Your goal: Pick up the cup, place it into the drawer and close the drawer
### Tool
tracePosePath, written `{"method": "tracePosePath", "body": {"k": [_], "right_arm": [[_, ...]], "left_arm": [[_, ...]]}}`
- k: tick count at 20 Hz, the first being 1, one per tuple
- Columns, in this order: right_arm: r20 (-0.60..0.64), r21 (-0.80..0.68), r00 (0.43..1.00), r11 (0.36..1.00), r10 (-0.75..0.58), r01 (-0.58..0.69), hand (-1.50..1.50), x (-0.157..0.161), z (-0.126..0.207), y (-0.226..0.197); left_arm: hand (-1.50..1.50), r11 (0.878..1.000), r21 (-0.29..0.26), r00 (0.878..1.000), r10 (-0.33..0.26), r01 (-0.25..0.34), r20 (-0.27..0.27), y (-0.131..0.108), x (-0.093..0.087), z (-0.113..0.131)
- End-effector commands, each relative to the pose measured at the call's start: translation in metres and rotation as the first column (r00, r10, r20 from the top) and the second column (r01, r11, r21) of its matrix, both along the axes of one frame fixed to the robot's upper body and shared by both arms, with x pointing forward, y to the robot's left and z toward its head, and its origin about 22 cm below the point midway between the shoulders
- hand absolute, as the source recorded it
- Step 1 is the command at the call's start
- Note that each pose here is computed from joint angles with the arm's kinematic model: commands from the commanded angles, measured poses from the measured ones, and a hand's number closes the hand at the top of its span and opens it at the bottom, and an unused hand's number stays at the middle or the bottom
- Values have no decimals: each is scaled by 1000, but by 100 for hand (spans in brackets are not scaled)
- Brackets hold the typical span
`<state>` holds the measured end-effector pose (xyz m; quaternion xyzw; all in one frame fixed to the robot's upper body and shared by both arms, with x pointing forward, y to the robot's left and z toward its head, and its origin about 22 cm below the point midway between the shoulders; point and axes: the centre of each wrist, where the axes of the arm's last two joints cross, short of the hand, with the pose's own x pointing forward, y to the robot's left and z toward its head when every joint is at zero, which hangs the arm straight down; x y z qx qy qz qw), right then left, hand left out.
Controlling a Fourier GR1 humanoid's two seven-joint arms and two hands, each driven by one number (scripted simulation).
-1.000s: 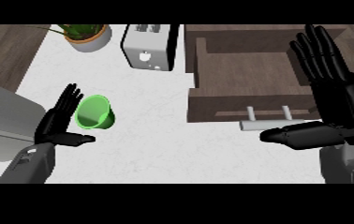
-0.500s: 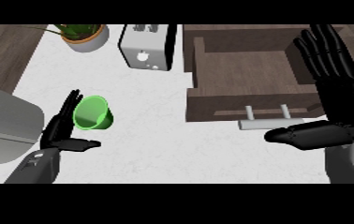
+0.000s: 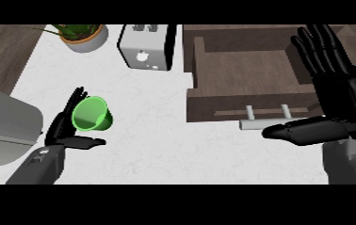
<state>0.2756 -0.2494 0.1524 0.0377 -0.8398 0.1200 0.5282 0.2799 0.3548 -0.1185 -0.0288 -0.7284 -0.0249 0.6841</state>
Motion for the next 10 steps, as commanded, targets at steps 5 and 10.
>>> {"method": "tracePosePath", "body": {"k": [5,10], "right_arm": [[8,-13,1000,1000,10,-10,-150,0,3,-5],[-6,-11,1000,1000,4,-4,-150,-2,-1,2]], "left_arm": [[-150,987,-124,994,-94,101,60,-22,4,-6],[150,953,-234,980,-172,190,98,-42,7,-11]]}}
